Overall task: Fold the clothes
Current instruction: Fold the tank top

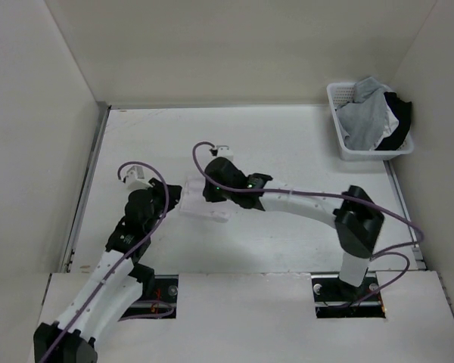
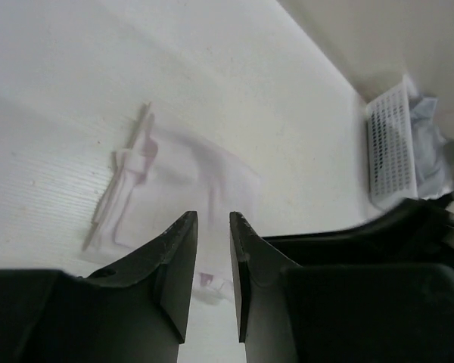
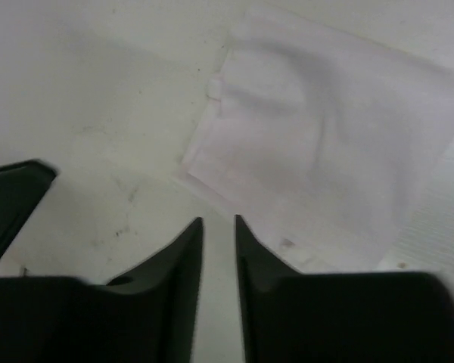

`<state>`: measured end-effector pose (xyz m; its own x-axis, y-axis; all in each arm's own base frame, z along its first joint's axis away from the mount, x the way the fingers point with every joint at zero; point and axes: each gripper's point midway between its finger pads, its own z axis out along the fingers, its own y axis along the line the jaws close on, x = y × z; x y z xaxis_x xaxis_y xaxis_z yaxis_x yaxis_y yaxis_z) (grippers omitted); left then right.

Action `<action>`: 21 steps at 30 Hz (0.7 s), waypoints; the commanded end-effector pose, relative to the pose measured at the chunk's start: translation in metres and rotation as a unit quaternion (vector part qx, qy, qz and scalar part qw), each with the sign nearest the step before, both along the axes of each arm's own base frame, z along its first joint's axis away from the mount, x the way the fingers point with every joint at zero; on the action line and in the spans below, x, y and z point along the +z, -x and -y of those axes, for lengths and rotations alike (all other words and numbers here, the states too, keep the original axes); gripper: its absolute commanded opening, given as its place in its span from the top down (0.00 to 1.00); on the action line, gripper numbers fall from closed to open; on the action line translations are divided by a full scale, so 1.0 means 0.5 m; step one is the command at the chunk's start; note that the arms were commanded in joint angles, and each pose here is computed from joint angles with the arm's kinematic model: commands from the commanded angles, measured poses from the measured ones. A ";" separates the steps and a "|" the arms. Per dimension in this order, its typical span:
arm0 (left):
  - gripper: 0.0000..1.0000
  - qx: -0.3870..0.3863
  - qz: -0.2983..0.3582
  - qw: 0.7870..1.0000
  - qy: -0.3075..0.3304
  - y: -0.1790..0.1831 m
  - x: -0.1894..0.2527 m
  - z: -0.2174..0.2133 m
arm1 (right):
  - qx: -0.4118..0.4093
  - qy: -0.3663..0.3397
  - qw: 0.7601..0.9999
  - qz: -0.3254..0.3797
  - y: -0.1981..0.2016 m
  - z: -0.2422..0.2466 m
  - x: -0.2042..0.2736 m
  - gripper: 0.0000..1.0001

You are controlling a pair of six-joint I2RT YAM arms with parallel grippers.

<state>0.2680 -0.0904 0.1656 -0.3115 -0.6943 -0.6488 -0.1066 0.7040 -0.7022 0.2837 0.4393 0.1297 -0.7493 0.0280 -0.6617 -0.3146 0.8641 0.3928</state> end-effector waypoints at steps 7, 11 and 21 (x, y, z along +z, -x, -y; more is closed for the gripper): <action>0.66 -0.108 0.005 0.993 -0.047 -0.038 -0.017 0.176 | -0.070 -0.078 0.987 0.120 -0.013 0.221 0.090 1.00; 0.60 -0.128 -0.004 0.987 -0.095 -0.005 -0.061 0.187 | -0.096 -0.088 0.983 0.127 -0.008 0.326 0.059 1.00; 0.49 -0.069 -0.029 0.980 -0.187 -0.005 -0.036 0.109 | -0.196 -0.107 0.957 0.182 -0.075 0.505 0.075 0.31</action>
<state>0.2515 -0.1780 0.1260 -0.5148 -0.3433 -0.7856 0.0789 0.8935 -0.4422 0.2972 0.1942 0.1220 -0.5097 0.3430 -0.7890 -0.1002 0.8872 0.4504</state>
